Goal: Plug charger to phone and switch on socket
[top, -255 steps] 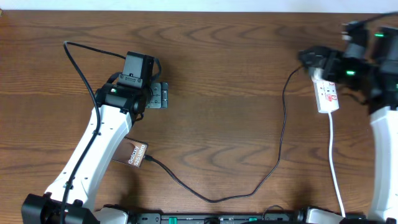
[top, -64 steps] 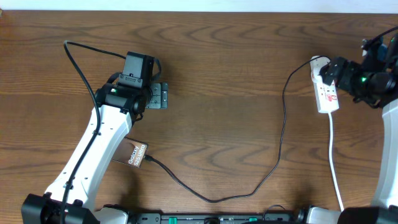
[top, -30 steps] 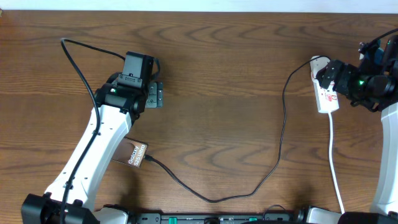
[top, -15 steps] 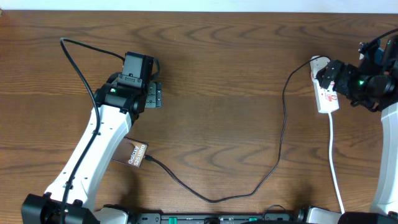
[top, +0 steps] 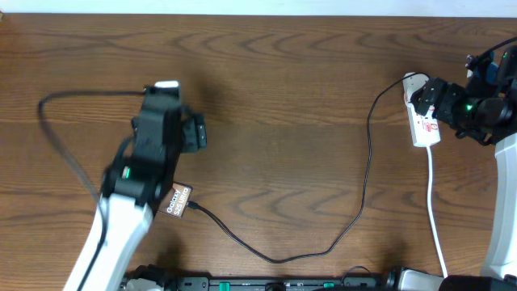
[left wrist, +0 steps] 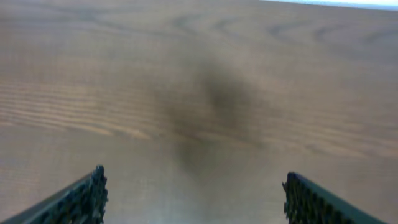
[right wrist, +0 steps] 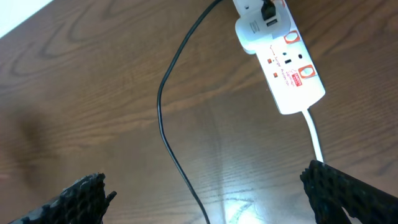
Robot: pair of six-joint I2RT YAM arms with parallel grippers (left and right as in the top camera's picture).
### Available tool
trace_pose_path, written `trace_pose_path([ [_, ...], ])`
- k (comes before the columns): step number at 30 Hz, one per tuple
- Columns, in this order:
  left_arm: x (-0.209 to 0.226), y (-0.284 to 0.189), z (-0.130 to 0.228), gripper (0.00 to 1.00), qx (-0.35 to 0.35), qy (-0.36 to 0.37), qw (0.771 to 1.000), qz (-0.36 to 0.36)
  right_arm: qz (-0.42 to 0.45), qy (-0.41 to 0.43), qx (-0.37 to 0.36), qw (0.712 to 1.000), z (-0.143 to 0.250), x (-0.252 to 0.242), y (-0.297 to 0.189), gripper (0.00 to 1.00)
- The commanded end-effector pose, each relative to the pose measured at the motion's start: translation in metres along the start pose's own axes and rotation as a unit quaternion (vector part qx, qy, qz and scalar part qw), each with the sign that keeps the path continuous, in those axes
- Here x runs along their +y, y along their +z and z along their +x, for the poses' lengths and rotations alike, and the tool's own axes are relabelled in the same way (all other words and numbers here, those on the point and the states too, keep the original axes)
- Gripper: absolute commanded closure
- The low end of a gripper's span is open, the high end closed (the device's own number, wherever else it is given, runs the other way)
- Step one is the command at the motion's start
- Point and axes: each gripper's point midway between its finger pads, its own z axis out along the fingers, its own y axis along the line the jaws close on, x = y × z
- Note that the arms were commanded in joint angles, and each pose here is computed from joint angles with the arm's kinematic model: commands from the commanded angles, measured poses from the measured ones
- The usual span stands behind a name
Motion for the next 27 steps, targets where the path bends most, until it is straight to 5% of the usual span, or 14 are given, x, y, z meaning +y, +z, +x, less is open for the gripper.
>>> trace_pose_path([
  [1, 0.003, -0.013, 0.007, 0.12, -0.054, -0.021, 0.998, 0.019, 0.001, 0.002, -0.005, 1.000, -0.001, 0.001, -0.004, 0.01],
  [15, 0.021, -0.087, 0.001, 0.12, -0.346, -0.076, 0.930, 0.097, 0.001, 0.002, -0.005, 1.000, -0.001, 0.001, -0.004, 0.01],
  [27, 0.053, -0.089, 0.026, 0.12, -0.424, -0.077, 0.899, 0.074, 0.001, 0.002, -0.005, 1.000, -0.001, 0.001, -0.004, 0.01],
])
